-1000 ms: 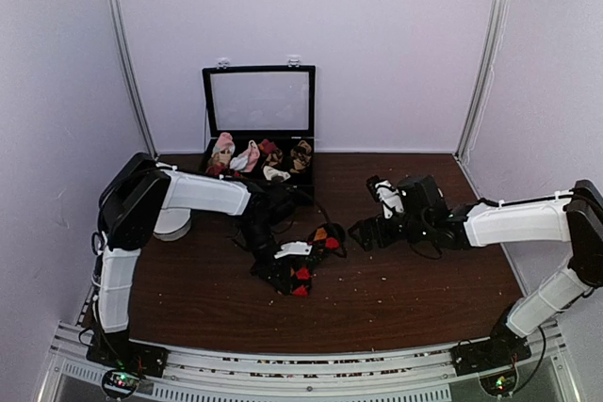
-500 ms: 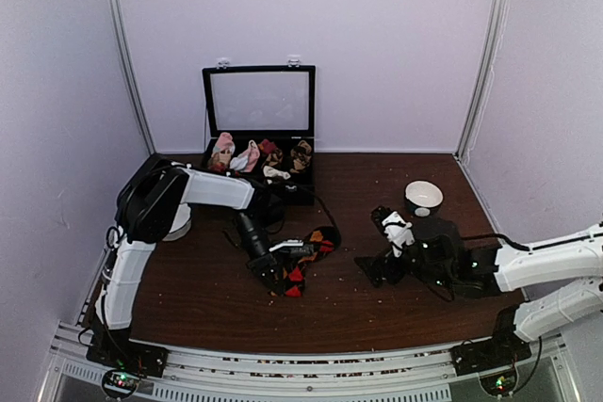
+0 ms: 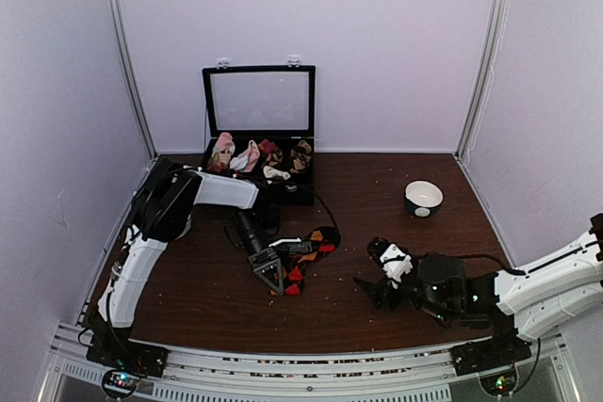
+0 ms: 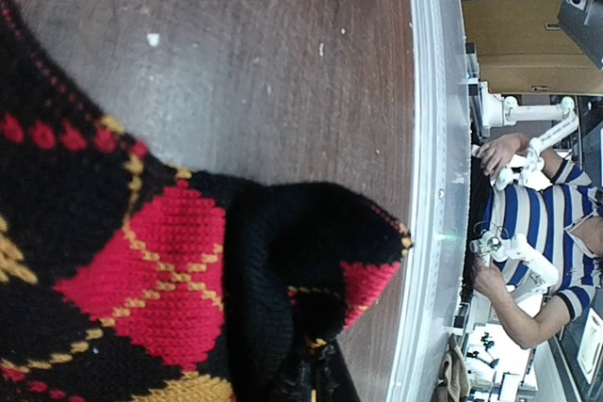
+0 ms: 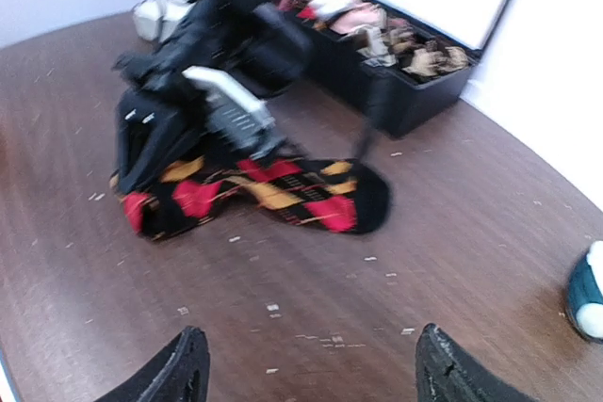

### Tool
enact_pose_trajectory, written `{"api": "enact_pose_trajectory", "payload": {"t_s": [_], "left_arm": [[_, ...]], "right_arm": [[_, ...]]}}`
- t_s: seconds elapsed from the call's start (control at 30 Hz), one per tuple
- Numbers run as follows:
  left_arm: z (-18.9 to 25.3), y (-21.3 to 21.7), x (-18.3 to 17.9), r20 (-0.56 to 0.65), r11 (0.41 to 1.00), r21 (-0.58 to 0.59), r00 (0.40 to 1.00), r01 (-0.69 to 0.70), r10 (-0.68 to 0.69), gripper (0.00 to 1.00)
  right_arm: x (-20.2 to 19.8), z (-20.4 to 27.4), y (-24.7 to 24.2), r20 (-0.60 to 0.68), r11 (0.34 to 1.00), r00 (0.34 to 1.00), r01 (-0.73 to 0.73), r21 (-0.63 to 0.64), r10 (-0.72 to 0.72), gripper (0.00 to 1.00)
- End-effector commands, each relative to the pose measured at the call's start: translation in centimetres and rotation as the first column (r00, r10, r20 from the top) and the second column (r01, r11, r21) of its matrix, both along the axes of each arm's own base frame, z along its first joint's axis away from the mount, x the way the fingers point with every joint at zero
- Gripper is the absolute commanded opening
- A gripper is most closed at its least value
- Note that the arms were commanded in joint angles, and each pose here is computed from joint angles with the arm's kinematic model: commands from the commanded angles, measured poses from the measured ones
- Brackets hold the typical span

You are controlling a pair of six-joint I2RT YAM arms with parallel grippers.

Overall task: Roll the socks
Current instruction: Roll the sock at the center of the board.

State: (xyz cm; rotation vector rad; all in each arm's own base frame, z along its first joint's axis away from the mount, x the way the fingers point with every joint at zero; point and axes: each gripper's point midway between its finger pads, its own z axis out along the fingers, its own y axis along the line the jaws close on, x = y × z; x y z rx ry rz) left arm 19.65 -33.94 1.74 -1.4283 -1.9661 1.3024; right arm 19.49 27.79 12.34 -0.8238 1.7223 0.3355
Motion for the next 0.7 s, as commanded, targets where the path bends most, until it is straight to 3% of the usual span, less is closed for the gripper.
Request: {"api": "enact_pose_trajectory", "payload": {"t_s": [0.0, 0.17, 0.4, 0.67], "left_arm": [[-1.5, 0.3, 1.2, 0.026, 0.998, 0.057, 0.999, -0.024, 0.023, 0.00], [-2.8, 0.4, 2.3, 0.079, 0.990, 0.127, 0.996, -0.056, 0.046, 0.00], [-3.5, 0.7, 2.5, 0.081, 0.985, 0.163, 0.996, -0.061, 0.049, 0.00], [-3.5, 0.8, 2.6, 0.094, 0.985, 0.164, 0.995, -0.047, 0.031, 0.00]], "right_arm": [[-1.8, 1.5, 6.0, 0.110, 0.971, 0.966, -0.226, -0.083, 0.234, 0.70], [-2.8, -0.2, 12.2, 0.125, 0.903, 0.906, -0.372, -0.217, 0.403, 0.53], [-2.5, -2.5, 16.6, 0.134, 0.831, 0.852, -0.440, -0.340, 0.506, 0.48], [-1.8, -6.1, 16.9, 0.045, 0.779, 0.835, -0.491, -0.391, 0.548, 0.43]]}}
